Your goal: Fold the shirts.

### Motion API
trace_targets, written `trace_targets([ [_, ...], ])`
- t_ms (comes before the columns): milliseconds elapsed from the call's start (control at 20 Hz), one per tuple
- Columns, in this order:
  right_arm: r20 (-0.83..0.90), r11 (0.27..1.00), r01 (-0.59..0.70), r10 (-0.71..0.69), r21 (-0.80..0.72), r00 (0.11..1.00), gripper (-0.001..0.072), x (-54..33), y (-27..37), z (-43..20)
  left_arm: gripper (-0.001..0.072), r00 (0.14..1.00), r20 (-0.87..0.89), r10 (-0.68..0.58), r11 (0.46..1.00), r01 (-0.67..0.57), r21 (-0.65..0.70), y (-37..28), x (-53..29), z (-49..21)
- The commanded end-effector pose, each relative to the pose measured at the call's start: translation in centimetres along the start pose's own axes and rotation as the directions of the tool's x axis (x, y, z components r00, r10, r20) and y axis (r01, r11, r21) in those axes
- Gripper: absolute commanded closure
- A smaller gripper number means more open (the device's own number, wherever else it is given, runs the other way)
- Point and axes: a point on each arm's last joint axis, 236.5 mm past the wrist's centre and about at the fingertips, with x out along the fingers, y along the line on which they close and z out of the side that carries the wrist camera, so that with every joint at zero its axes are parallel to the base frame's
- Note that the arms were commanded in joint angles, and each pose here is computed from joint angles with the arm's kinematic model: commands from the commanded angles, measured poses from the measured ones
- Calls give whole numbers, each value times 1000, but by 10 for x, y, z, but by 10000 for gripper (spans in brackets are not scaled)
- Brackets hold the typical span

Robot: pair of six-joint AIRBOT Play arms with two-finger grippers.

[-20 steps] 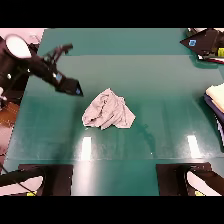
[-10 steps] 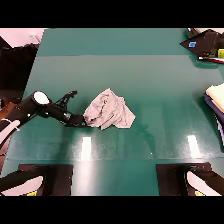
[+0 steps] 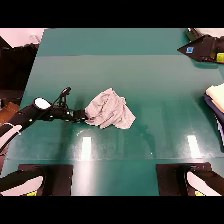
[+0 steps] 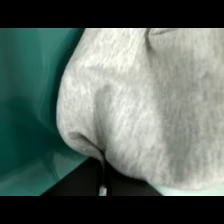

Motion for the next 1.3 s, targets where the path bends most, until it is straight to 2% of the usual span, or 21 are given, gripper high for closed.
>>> trace_targets([
  [0,-102,999,-34,38,40,994,696,15,6,-32,685,1000,-13,-13,1000,13,28,-9,-5,3],
  [50,-159,995,-45,59,87,985,686,29,6,-53,685,999,-36,-12,998,14,67,-14,-10,4],
  [100,-217,990,-53,80,127,973,521,43,7,-77,685,999,-53,-3,994,9,111,-19,-17,7],
  [150,-273,982,-52,100,180,957,263,61,6,-105,685,998,-70,7,988,4,156,-24,-24,10],
  [200,-316,973,-43,115,228,942,218,78,6,-131,685,997,-78,13,982,2,191,-30,-31,14],
  [350,-385,949,3,125,316,914,220,134,4,-203,685,998,-67,-1,966,18,258,-51,-50,31],
  [500,-422,930,29,138,366,896,222,183,11,-248,684,999,-50,-13,957,27,287,-63,-59,41],
  [650,-459,921,63,131,384,878,227,218,10,-270,684,999,-53,-14,957,29,290,-64,-60,41],
  [800,-471,924,67,129,377,872,287,236,10,-271,685,998,-57,-14,956,30,290,-65,-60,40],
  [850,-468,928,60,129,368,874,450,239,10,-267,684,998,-56,-14,956,30,290,-65,-60,40],
  [900,-463,938,40,133,344,876,661,239,12,-264,684,998,-56,-14,956,30,290,-65,-60,40],
  [950,-455,945,22,137,327,880,697,238,15,-258,684,998,-58,-13,956,30,291,-64,-60,40],
  [1050,-429,966,3,113,260,896,699,227,15,-237,685,999,-46,30,945,-13,326,-59,-67,42],
  [1150,-369,985,6,58,170,928,700,201,9,-197,685,992,-3,126,903,-113,415,-55,-92,53],
  [1250,-306,992,59,-22,114,952,700,157,-4,-150,685,977,98,189,836,-212,506,-69,-136,72],
])
